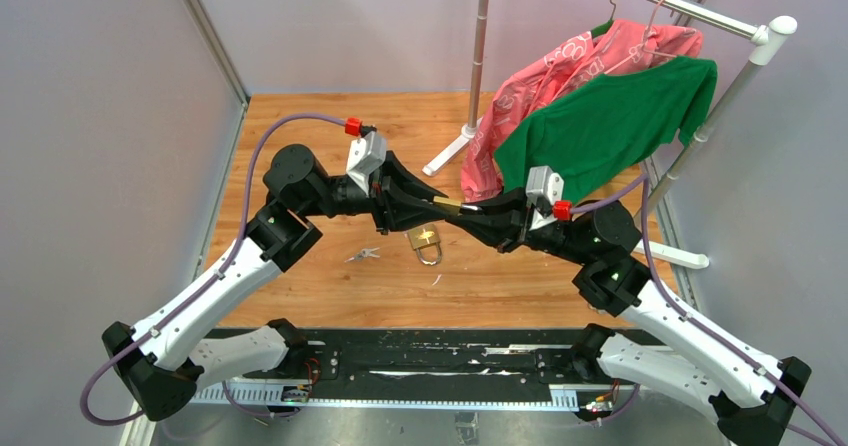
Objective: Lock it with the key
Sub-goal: Lock the lock.
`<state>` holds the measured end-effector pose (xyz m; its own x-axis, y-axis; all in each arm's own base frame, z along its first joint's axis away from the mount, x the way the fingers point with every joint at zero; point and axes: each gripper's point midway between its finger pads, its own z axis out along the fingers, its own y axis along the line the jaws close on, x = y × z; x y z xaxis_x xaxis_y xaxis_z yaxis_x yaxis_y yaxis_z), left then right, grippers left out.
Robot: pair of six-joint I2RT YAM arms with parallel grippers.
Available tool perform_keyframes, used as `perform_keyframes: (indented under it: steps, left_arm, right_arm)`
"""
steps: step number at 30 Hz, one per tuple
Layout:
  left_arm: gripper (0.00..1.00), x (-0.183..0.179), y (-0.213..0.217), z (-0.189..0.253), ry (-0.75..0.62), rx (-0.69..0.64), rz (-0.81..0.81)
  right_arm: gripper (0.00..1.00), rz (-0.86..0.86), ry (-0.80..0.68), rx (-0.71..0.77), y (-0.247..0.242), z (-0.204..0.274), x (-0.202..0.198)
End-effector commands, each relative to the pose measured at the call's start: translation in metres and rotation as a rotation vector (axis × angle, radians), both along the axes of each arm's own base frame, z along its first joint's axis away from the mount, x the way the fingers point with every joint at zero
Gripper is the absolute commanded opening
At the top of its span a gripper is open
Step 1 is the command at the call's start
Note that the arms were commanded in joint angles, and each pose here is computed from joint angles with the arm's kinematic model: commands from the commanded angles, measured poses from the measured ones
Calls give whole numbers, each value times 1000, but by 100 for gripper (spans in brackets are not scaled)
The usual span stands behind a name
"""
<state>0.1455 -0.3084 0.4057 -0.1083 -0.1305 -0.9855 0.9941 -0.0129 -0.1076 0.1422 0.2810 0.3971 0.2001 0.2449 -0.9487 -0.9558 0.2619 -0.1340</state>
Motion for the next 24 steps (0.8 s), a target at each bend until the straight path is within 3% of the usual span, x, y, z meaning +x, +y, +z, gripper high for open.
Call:
perform_keyframes:
  steps: [1, 3, 16, 17, 18, 19, 21, 24]
  left_arm:
    - [22, -2, -3, 0, -21, -6, -18]
    - [1, -2, -3, 1, -25, -8, -16]
    - [0, 8, -2, 5, 20, -18, 44]
    - [5, 8, -3, 3, 24, -15, 42]
    - [24, 8, -3, 3, 18, -14, 39]
    - [33, 7, -3, 4, 7, -15, 33]
    - [27, 3, -2, 6, -34, -16, 16]
    - [28, 4, 1, 0, -52, 13, 24]
  right_arm:
    - [0, -38, -83, 115, -13, 46, -2]
    - [0, -34, -78, 111, -12, 45, -1]
    - [0, -145, -7, -62, -24, 11, 12]
    - [0, -137, -7, -66, -23, 9, 11]
    - [0, -128, -10, -69, -23, 9, 9]
    - [0, -124, -11, -68, -23, 10, 8]
    - [0, -131, -14, -65, -24, 11, 9]
    - [0, -151, -26, -52, -28, 14, 9]
